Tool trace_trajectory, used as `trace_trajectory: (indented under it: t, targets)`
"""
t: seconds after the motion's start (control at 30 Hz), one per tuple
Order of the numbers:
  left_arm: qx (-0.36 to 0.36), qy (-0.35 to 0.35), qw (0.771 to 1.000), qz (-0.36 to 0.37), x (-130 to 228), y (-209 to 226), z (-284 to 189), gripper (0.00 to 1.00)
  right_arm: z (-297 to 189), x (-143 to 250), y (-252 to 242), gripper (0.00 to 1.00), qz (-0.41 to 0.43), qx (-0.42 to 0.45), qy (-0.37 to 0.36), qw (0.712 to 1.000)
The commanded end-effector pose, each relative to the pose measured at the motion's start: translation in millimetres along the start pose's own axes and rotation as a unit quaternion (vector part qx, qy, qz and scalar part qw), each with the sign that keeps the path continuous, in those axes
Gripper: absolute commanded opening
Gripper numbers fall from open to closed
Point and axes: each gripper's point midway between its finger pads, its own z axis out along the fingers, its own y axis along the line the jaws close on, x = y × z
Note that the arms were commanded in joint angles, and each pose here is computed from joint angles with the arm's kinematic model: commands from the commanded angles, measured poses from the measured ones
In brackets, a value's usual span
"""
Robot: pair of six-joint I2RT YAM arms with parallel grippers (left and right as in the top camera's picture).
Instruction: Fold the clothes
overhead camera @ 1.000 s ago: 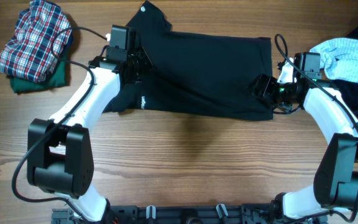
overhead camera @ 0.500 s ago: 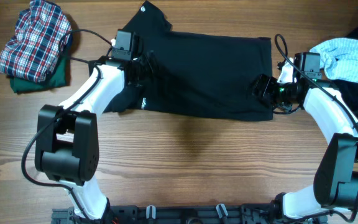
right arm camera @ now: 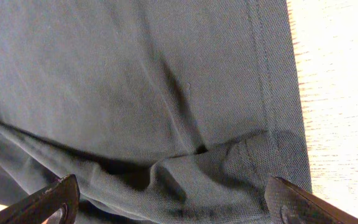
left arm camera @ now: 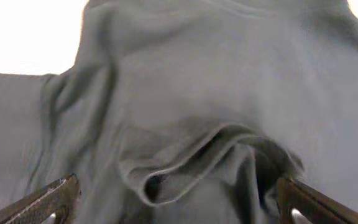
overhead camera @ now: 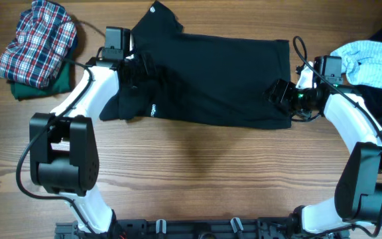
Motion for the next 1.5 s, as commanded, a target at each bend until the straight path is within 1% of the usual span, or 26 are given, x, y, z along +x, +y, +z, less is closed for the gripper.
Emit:
trace_trajectory:
  t: [0.0,0.1,0.2,0.37,0.47,0.5,0.53,0.63,0.77,0.8,0.83,0.87,1.0,1.1,1.23,1.37,1.47]
  targets:
    - [0.039,-0.007,0.983,0.181,-3,-23,-3,1.0,-9,-10,10,0.96,-0.014,-0.014,-0.016,1.0]
    - [0.039,-0.004,0.974,0.223,-1,-23,-3,0.99,-9,-10,10,0.96,-0.013,-0.014,-0.016,1.0]
    - [0.037,-0.002,0.965,0.258,1,-21,0,0.96,-8,-10,10,0.96,-0.013,-0.013,-0.016,1.0]
    - [0.037,0.01,0.964,0.262,8,-18,11,0.94,-9,-10,10,0.96,-0.013,-0.013,-0.016,1.0]
    - [0.036,0.019,0.964,0.262,13,-16,19,0.9,-9,-10,10,0.96,-0.013,-0.013,-0.016,1.0]
    - [0.036,0.021,0.964,0.261,14,-16,21,0.88,-9,-10,10,0.96,-0.013,-0.013,-0.016,1.0]
    - [0.036,0.023,0.964,0.261,15,-15,23,0.84,-9,-10,10,0.96,-0.014,-0.014,-0.016,1.0]
    - [0.035,0.02,0.964,0.261,14,-15,25,0.8,-9,-10,10,0.96,-0.014,-0.014,-0.017,1.0]
    - [0.035,0.011,0.964,0.262,10,-16,26,0.67,-9,-10,10,0.96,-0.013,-0.014,-0.017,1.0]
    - [0.034,0.006,0.965,0.262,7,-16,26,0.6,-9,-10,10,0.96,-0.014,-0.014,-0.017,1.0]
    - [0.035,0.002,0.964,0.262,6,-16,26,0.56,-9,-10,10,0.96,-0.013,-0.014,-0.017,1.0]
    - [0.035,0.001,0.964,0.262,5,-17,26,0.55,-9,-10,10,0.96,-0.013,-0.014,-0.017,1.0]
    - [0.023,0.009,0.965,0.261,8,-12,26,0.56,-9,-10,10,0.96,-0.014,-0.014,-0.017,1.0]
    - [-0.013,0.022,0.965,0.261,11,2,26,0.6,-9,-10,10,0.96,-0.014,-0.014,-0.017,1.0]
    - [-0.055,0.027,0.963,0.262,10,17,25,0.63,-9,-11,10,0.96,-0.014,-0.014,-0.018,1.0]
    - [-0.061,0.026,0.963,0.262,9,19,25,0.62,-9,-10,10,0.96,-0.014,-0.014,-0.018,1.0]
    - [-0.06,0.025,0.963,0.262,9,19,27,0.58,-9,-11,10,0.96,-0.014,-0.014,-0.018,1.0]
